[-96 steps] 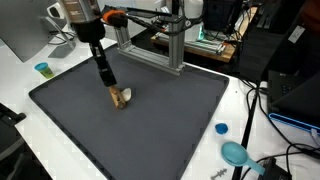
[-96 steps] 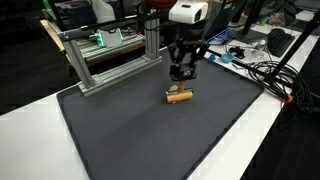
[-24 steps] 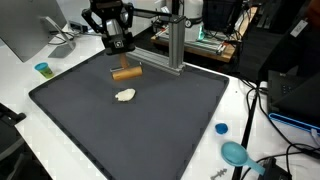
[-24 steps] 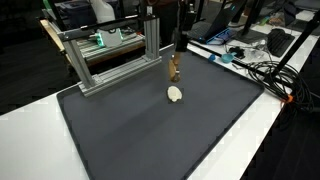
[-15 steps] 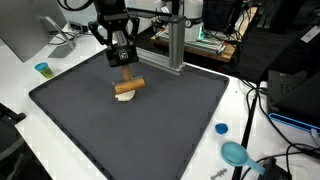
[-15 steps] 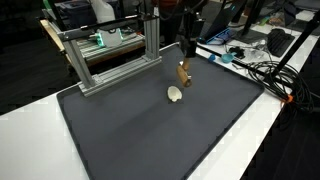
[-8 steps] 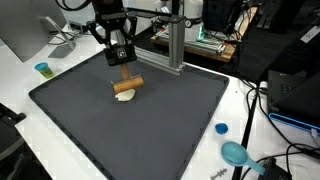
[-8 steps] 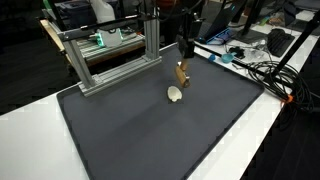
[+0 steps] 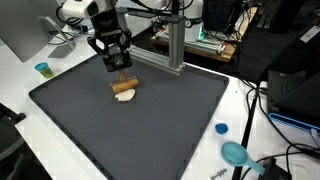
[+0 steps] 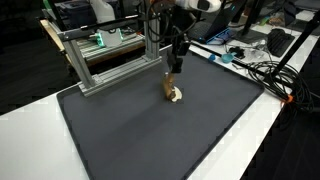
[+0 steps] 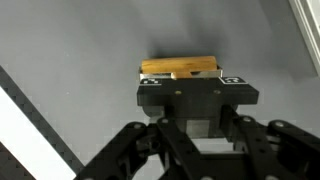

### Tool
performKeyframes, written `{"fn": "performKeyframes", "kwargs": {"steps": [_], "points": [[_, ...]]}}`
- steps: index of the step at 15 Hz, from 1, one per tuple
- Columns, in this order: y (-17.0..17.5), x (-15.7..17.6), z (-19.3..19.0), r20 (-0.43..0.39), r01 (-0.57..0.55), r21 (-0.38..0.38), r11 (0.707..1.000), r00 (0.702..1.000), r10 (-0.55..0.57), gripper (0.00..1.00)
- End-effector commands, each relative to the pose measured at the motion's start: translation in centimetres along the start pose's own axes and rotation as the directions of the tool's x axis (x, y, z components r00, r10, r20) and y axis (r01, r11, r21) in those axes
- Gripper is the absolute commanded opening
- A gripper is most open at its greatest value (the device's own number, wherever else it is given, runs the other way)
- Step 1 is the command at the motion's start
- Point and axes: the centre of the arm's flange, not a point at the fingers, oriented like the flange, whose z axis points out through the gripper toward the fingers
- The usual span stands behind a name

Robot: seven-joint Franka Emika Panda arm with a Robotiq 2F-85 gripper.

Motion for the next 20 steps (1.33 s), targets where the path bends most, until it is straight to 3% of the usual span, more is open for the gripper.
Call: {"fn": "performKeyframes", "kwargs": {"steps": [1, 7, 10, 15, 20], "points": [[1.0, 1.3, -0.9, 0.009, 0.048, -0.009, 0.999, 0.999, -0.048, 0.21], [2.3, 3.9, 0.3, 0.02, 0.076, -0.02, 0.997, 0.997, -0.076, 0.21], [2.8, 3.7, 2.4, 0.056, 0.065, 0.021, 0.998, 0.996, -0.066, 0.21], [2.5, 3.5, 4.3, 0.04, 0.045, 0.07, 0.997, 0.998, -0.047, 0.21], [1.2, 3.8, 5.6, 0.065, -0.046, 0.054, 0.997, 0.997, 0.043, 0.21]]}}
